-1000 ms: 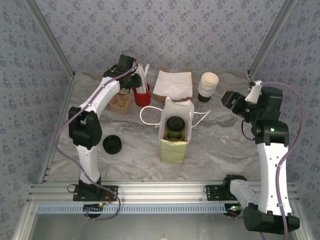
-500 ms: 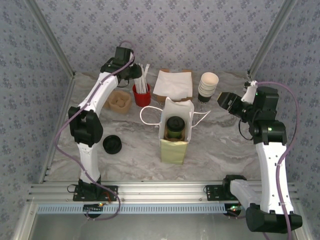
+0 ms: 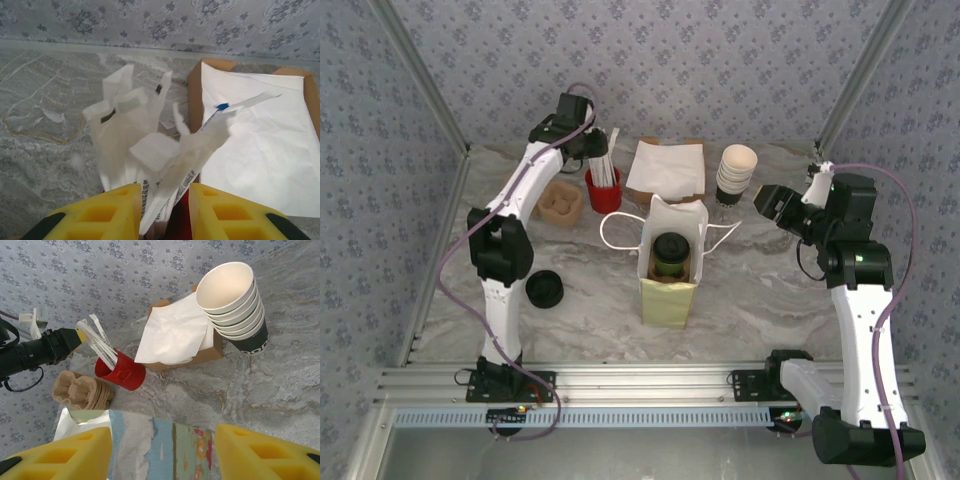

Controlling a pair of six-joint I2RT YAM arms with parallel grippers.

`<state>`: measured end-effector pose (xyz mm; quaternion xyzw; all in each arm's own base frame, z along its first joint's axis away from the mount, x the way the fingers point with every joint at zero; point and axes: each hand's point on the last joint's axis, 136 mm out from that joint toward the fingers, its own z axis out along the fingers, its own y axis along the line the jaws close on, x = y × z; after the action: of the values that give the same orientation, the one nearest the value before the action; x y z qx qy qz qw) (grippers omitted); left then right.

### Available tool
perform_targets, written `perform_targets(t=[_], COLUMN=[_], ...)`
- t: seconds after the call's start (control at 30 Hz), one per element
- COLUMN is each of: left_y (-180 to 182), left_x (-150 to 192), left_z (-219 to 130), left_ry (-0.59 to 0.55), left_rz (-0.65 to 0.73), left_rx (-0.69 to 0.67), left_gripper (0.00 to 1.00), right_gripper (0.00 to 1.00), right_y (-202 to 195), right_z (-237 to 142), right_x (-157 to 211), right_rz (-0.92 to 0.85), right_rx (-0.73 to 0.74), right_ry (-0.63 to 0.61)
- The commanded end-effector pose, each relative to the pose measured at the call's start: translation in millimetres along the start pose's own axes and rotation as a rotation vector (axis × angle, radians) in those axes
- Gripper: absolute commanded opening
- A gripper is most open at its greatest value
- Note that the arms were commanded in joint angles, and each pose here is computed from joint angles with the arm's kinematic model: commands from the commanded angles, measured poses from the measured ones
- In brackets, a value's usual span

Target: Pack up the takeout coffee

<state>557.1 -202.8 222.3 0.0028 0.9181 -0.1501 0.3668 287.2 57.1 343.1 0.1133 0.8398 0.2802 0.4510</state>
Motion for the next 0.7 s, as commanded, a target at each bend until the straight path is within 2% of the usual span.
perform_targets(t=[0.0,0.33,0.67], left_y=[-8,-10,-13], left_x=[-2,-2,-3], left_z=[0,11,14], left_ry=[0.012,0.043,0.05], left_rz=[0.025,0.047,0.066], left_rx=[0.019,-0.015,-0.026], left_gripper=[0.31,0.29,0.19], right_gripper=[0.59,0.6,0.61], right_y=[4,7,6], right_z=[-4,-5,-2], right_x=[1,0,1], right_rz=[-0.003,-0.011,-0.021], right_rx=[-0.007,-0.016,-0.016], right_ry=[-0.005,0.002,0.011])
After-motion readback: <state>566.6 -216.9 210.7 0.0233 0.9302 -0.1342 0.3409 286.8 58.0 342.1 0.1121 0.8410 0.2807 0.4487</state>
